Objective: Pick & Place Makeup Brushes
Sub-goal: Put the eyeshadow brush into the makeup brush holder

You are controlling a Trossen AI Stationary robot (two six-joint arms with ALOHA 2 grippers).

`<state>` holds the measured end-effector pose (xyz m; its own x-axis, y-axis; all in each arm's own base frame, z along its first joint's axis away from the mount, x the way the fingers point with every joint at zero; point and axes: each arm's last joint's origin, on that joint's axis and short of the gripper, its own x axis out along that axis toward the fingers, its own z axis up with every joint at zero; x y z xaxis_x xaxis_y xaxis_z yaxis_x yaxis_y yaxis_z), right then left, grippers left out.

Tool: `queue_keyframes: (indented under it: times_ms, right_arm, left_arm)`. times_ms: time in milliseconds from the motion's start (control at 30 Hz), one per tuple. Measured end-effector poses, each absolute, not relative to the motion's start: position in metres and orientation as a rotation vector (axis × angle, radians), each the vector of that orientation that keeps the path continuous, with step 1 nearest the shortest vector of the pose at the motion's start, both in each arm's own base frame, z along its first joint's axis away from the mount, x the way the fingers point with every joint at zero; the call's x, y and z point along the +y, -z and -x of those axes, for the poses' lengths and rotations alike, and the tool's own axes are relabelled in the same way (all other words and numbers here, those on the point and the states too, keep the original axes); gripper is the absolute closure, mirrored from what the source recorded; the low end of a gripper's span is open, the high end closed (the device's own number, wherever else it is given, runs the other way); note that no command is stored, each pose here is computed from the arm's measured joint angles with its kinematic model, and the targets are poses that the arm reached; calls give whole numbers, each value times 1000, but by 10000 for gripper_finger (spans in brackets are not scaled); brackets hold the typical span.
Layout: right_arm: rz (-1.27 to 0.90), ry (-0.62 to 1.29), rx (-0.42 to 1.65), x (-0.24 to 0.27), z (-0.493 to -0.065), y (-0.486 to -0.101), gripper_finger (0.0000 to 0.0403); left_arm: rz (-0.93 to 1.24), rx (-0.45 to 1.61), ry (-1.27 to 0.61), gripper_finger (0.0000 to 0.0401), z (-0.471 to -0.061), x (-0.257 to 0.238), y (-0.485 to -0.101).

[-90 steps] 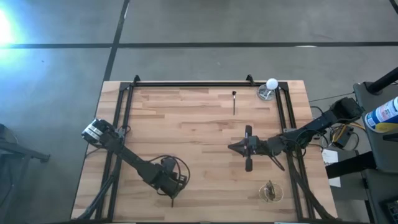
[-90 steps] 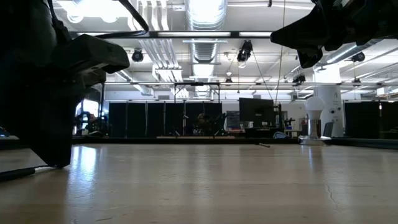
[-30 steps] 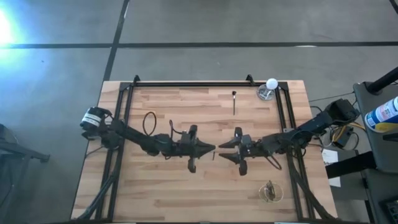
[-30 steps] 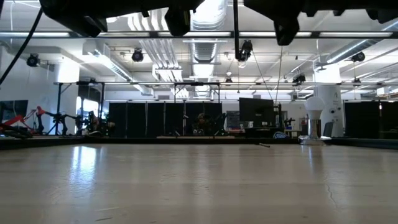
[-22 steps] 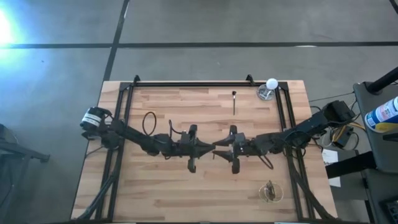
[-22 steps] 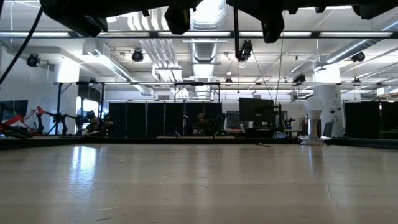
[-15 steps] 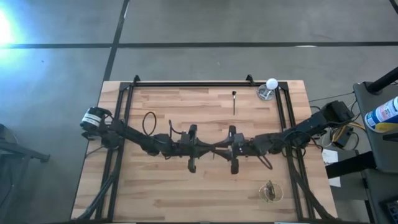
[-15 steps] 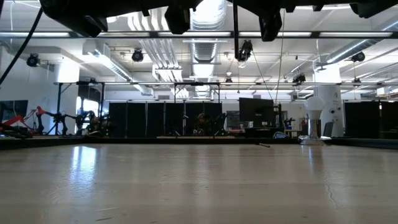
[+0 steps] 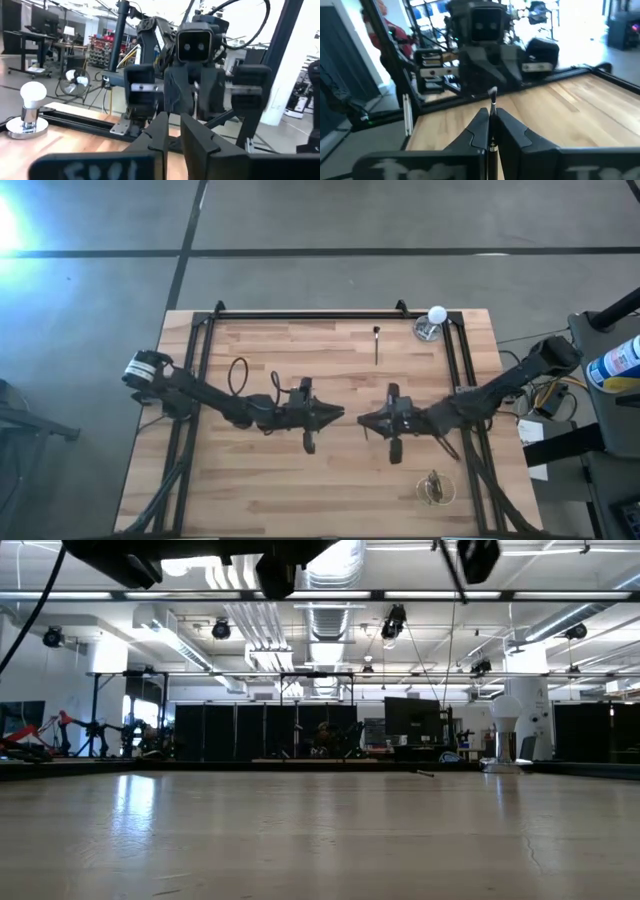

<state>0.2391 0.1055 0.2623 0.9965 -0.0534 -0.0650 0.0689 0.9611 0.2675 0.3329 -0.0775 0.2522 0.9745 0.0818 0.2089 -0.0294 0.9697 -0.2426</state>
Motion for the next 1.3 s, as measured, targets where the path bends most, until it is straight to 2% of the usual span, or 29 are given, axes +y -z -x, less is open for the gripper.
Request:
queue_keyframes:
  times_ms: [200,500,733,1300]
  right_arm:
    - [-324,115,119,127,-203,-268,389]
    - [-428,189,233,159,-158,-269,389]
    - [-416,278,400,182,-142,-278,390]
    - [-385,470,595,225,-126,-248,390]
  left_arm:
    - [237,-200,-68,337,-326,-75,-247]
    - [263,-152,-68,334,-321,-74,-234]
    - [301,-122,-74,334,-317,-72,-224]
    - [305,-119,-96,334,-317,-69,-223]
